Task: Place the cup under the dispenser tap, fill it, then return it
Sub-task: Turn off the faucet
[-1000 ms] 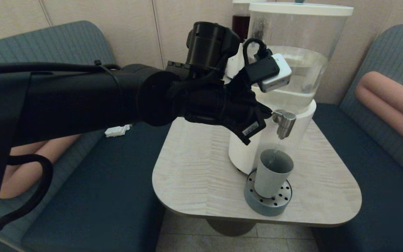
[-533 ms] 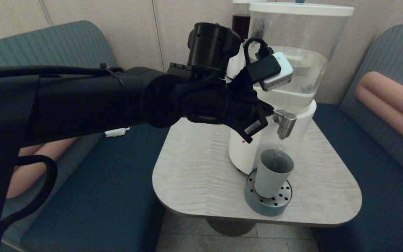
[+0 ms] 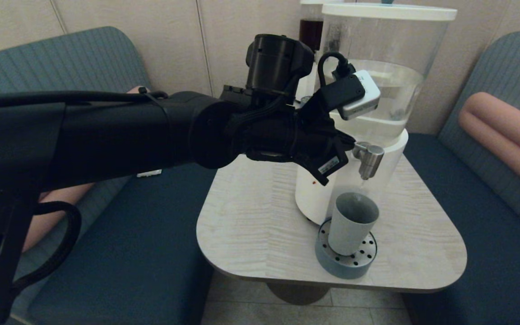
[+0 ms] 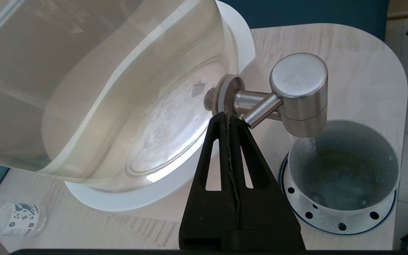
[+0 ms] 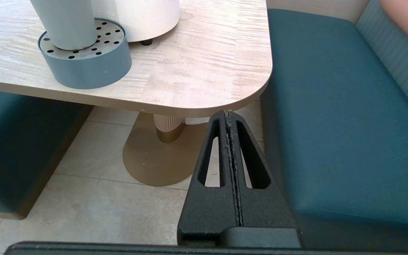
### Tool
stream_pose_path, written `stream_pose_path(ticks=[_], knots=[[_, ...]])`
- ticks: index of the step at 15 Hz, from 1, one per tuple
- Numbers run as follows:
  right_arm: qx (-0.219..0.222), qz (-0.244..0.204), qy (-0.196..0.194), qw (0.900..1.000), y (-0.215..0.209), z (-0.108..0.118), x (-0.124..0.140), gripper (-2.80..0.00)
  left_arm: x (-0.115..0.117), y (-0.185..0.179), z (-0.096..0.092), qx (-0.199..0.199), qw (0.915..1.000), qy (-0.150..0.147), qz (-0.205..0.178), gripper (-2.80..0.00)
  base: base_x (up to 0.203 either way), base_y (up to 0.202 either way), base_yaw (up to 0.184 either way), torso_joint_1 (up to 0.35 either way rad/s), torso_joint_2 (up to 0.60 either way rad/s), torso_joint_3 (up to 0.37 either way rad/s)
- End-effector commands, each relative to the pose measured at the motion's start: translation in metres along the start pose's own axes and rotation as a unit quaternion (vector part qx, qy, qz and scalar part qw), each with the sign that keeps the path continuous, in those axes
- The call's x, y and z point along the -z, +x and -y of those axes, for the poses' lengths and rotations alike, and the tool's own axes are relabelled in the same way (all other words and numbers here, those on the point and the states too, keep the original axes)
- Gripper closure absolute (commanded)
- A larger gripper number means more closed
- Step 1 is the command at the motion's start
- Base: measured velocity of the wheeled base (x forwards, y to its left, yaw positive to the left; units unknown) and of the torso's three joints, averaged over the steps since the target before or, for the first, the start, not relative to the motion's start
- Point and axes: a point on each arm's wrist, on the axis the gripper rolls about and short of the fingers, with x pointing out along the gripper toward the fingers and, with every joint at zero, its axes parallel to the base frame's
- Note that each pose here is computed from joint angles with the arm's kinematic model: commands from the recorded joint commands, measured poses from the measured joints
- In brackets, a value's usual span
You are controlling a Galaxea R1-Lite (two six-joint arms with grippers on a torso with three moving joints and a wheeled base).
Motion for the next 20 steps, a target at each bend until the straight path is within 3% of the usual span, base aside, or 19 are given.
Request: stream_pose_path(ticks=[1,6,12,20], knots=[[0.000,0.000,0.000,1.000,0.000,0.000,0.000,0.00,-0.001,-0.004,-0.001,-0.002,1.0000,0.002,0.001,0.00,0.000,0.000,0.000,0.000,0.00,0.000],[0.000,-0.001,0.000,1.000,0.000,0.000,0.000,0.00,-0.005,-0.025,0.000,-0.006,0.9996,-0.003,-0.028,0.00,0.000,0.000,0.000,0.000,0.00,0.000],[0.000,-0.001,0.000,1.000,0.000,0.000,0.000,0.00,-0.010,-0.040,0.005,0.000,0.9997,-0.006,-0.023,0.00,0.000,0.000,0.000,0.000,0.00,0.000],[0.000,0.000,0.000,1.000,0.000,0.000,0.000,0.00,-0.013,-0.031,0.016,0.016,0.9997,-0.003,-0.017,0.00,0.000,0.000,0.000,0.000,0.00,0.000]])
